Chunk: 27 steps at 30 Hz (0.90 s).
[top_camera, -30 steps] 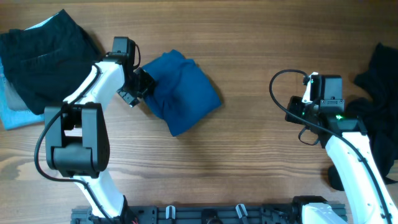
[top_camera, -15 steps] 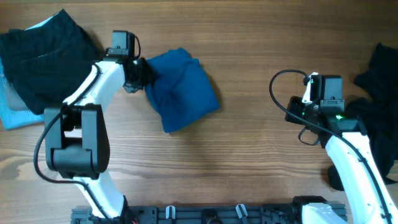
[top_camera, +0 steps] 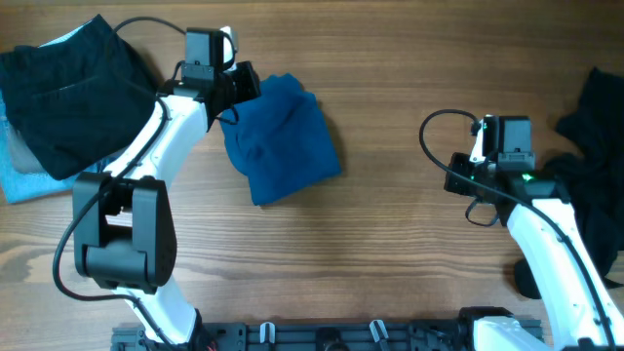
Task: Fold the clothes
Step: 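Carry the folded teal shirt with the left gripper onto the clothes stack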
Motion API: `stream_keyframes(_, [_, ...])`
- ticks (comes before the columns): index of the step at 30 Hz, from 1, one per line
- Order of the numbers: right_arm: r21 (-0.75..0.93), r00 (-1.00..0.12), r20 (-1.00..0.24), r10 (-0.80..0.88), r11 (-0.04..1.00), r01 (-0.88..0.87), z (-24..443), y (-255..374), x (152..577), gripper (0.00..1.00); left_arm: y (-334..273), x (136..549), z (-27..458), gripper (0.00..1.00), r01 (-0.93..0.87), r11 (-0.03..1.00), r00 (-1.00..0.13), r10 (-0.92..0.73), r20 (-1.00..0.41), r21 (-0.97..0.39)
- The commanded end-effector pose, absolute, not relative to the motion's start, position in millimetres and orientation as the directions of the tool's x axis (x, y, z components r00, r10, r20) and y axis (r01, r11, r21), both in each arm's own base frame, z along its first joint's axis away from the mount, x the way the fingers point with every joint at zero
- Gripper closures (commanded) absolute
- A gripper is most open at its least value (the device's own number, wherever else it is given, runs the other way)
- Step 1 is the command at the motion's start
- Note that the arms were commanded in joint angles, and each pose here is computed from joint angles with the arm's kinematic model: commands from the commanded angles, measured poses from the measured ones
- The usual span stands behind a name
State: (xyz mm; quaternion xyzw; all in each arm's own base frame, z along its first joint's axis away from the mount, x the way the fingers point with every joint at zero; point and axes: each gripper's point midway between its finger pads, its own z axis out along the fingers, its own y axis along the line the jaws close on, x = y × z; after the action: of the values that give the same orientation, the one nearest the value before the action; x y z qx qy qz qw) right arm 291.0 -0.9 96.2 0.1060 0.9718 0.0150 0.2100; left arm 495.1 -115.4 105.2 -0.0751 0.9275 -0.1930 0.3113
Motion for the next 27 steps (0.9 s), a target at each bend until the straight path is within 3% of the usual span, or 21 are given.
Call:
stream_keyframes(1, [0.085, -0.899, -0.387, 0.206, 0.979, 0.187, 94.2, 1.9, 295.3, 0.56, -102.0, 491.9, 100.9, 0.65, -0.061, 0.921, -0.808, -0.272, -0.523, -0.385])
stream_keyframes(4, [0.084, -0.898, -0.389, 0.203, 0.979, 0.185, 94.0, 1.9, 296.3, 0.55, -74.2, 477.3, 84.2, 0.58, -0.177, 0.939, -0.828, -0.304, -0.471, -0.294])
stream_keyframes(7, [0.084, -0.898, -0.39, 0.203, 0.979, 0.185, 93.8, 1.9, 296.8, 0.55, -48.7, 452.5, 67.5, 0.33, -0.37, 0.889, -0.824, -0.448, -0.346, -0.268])
stream_keyframes(9, [0.084, -0.898, -0.391, 0.203, 0.979, 0.184, 93.8, 1.9, 297.0, 0.55, -43.6, 442.1, 56.1, 0.22, -0.401, 0.879, -0.833, -0.467, -0.298, -0.257])
stream_keyframes(14, [0.085, -0.898, -0.389, 0.203, 0.979, 0.185, 93.7, 1.9, 296.6, 0.55, -63.0, 440.8, 20.9, 0.11, -0.375, 0.868, -0.869, -0.451, -0.205, -0.325])
stream_keyframes(19, [0.081, -0.904, -0.376, 0.202, 0.979, 0.185, 92.2, 1.9, 293.2, 0.55, -65.4, 447.0, -21.2, 0.1, -0.412, 0.85, -0.862, -0.48, -0.163, -0.327])
stream_keyframes(21, [0.081, -0.905, -0.375, 0.202, 0.979, 0.186, 92.2, 1.9, 293.1, 0.55, -80.8, 454.9, -28.8, 0.11, -0.393, 0.823, -0.866, -0.482, -0.137, -0.409])
stream_keyframes(23, [0.081, -0.904, -0.376, 0.202, 0.979, 0.185, 92.2, 1.9, 293.2, 0.55, -109.2, 467.3, -20.0, 0.18, -0.31, 0.78, -0.886, -0.444, -0.132, -0.544])
stream_keyframes(26, [0.081, -0.905, -0.375, 0.202, 0.979, 0.186, 92.2, 1.9, 293.1, 0.55, -127.0, 479.0, -10.8, 0.28, -0.238, 0.777, -0.89, -0.415, -0.19, -0.583])
stream_keyframes(27, [0.081, -0.905, -0.375, 0.202, 0.979, 0.186, 92.2, 1.9, 293.1, 0.55, -132.1, 480.8, -9.1, 0.41, -0.221, 0.779, -0.891, -0.406, -0.203, -0.587])
